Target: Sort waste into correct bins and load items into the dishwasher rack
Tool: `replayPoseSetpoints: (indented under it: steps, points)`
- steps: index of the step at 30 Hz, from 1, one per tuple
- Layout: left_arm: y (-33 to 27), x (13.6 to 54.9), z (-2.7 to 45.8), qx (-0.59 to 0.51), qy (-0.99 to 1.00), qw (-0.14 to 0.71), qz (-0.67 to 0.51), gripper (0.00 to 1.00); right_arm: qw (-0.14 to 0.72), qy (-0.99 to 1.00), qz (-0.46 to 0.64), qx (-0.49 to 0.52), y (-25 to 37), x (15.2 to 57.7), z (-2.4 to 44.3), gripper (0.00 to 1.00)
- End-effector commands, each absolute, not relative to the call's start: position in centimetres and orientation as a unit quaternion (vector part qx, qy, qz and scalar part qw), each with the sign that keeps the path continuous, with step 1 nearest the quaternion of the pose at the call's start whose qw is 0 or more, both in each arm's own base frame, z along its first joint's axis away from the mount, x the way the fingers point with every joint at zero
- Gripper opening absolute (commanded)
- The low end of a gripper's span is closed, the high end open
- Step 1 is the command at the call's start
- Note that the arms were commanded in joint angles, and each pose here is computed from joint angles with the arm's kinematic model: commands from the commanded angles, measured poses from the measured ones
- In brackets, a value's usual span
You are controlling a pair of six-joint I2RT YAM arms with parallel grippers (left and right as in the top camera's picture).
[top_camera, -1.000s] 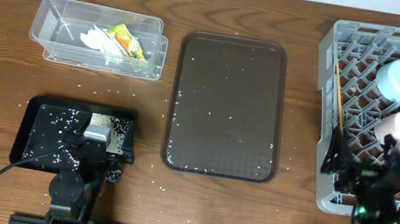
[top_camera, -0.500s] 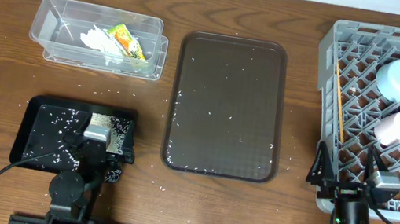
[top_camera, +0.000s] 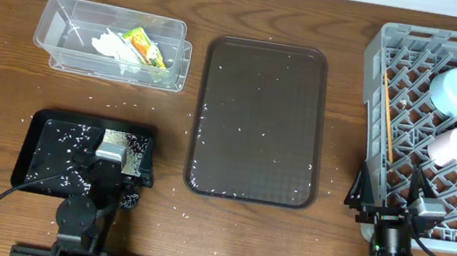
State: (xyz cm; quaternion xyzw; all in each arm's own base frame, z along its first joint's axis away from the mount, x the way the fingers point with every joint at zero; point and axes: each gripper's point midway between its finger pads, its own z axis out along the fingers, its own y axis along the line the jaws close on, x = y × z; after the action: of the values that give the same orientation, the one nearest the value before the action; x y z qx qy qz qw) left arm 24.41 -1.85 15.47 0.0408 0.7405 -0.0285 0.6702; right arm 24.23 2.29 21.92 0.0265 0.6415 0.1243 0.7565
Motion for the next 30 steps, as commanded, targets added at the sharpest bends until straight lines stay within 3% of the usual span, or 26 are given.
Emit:
replayPoseSetpoints:
  steps: [1, 15, 30]
  points:
    - [-2.1, 24.3, 13.9, 0.051, 0.754, 0.654, -0.030, 0.94, 0.760, 0.637, 0.120, 0.042, 1.9, 24.2, 22.1, 0.99]
    - [-2.1, 24.3, 13.9, 0.051, 0.754, 0.654, -0.030, 0.94, 0.677, 0.728, 0.077, 0.072, 0.8, 24.6, 15.8, 0.99]
    - [-2.1, 24.3, 13.9, 0.051, 0.754, 0.654, -0.030, 0.94, 0.678, 0.729, 0.076, 0.066, 0.9, 24.6, 15.8, 0.99]
